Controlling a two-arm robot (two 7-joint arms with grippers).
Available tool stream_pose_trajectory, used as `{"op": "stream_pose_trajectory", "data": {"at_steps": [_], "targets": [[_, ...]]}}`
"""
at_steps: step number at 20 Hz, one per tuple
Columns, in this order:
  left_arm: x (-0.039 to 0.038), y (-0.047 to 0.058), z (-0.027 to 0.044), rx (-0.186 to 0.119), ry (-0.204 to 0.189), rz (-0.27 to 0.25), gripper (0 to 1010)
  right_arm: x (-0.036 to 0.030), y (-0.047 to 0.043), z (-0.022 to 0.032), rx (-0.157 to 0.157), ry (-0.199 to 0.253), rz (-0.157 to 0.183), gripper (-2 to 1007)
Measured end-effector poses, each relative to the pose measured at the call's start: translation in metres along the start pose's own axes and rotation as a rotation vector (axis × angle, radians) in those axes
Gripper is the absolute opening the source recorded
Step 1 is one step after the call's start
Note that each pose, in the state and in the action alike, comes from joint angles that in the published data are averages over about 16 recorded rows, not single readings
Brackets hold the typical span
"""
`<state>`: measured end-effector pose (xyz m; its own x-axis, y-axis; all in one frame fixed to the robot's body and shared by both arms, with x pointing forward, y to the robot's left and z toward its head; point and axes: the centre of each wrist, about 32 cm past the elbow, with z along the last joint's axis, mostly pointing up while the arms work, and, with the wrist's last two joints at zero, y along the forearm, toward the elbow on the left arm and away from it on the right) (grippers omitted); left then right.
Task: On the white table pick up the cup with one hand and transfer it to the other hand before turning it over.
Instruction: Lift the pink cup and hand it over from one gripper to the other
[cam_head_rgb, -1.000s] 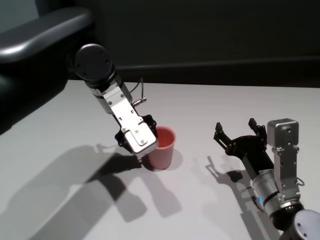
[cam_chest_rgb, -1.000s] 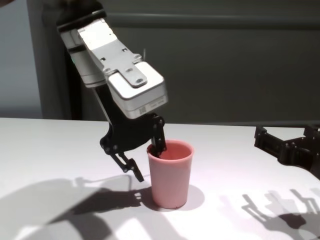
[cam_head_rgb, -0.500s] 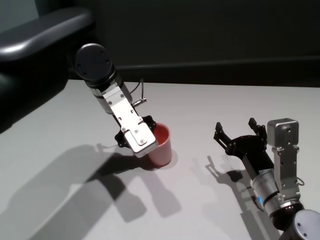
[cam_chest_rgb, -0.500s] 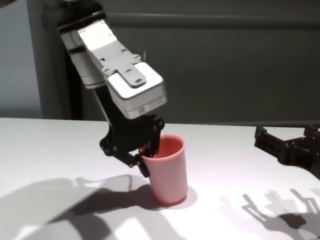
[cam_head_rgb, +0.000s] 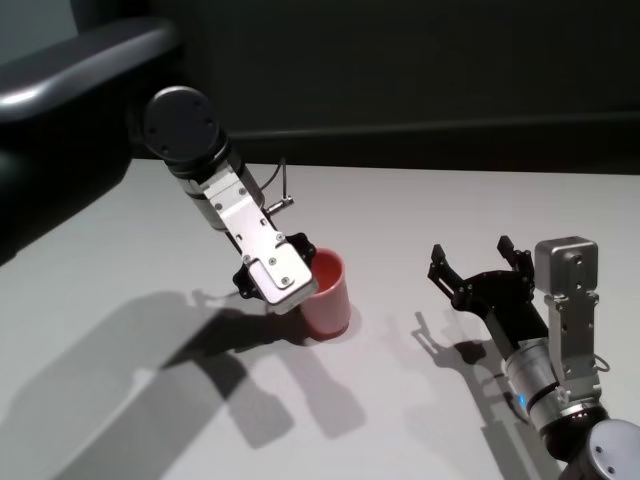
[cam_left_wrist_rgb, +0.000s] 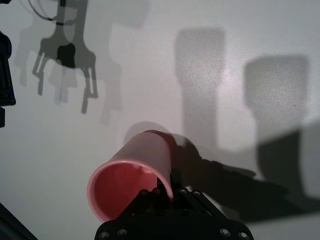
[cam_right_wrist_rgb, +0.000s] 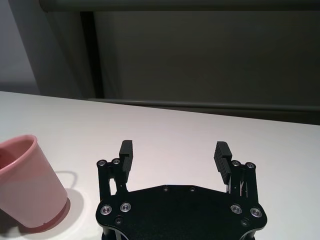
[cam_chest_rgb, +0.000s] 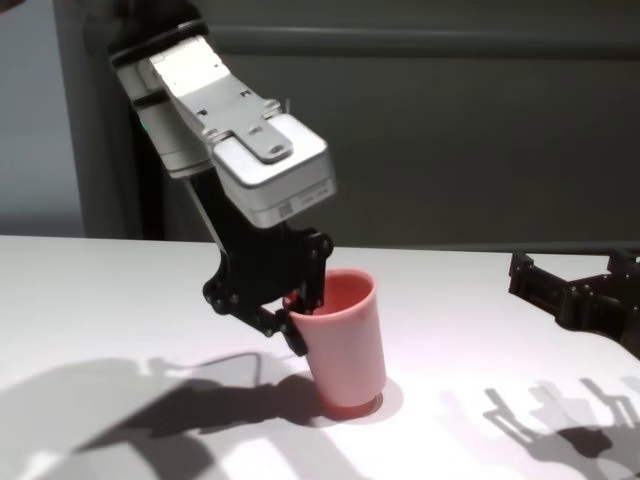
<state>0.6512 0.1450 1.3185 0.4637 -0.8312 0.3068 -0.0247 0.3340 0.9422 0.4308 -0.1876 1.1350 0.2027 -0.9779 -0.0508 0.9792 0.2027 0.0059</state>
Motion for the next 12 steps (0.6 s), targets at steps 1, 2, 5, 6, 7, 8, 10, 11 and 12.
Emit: {"op": "stream_pose_trajectory", "data": {"at_steps": [1,2,5,6,7,8,10,11,12], "targets": [[-0.0014,0.001,-0.0004,-0.005,0.008,0.008,52,0.0,0.0,0.0,0.0,0.0,0.0,1000],[-0.0028,0.002,-0.0009,-0.01,0.016,0.017,52,0.0,0.0,0.0,0.0,0.0,0.0,1000],[-0.0082,0.005,-0.0029,-0.028,0.047,0.052,52,0.0,0.0,0.0,0.0,0.0,0.0,1000],[-0.0104,0.006,-0.0037,-0.034,0.059,0.066,52,0.0,0.0,0.0,0.0,0.0,0.0,1000],[-0.0128,0.008,-0.0047,-0.041,0.072,0.081,52,0.0,0.0,0.0,0.0,0.0,0.0,1000],[-0.0153,0.009,-0.0057,-0.047,0.086,0.096,52,0.0,0.0,0.0,0.0,0.0,0.0,1000],[-0.0204,0.012,-0.0077,-0.06,0.113,0.127,52,0.0,0.0,0.0,0.0,0.0,0.0,1000],[-0.023,0.014,-0.0087,-0.067,0.127,0.142,52,0.0,0.0,0.0,0.0,0.0,0.0,1000],[-0.0257,0.015,-0.0098,-0.075,0.142,0.158,52,0.0,0.0,0.0,0.0,0.0,0.0,1000]]}}
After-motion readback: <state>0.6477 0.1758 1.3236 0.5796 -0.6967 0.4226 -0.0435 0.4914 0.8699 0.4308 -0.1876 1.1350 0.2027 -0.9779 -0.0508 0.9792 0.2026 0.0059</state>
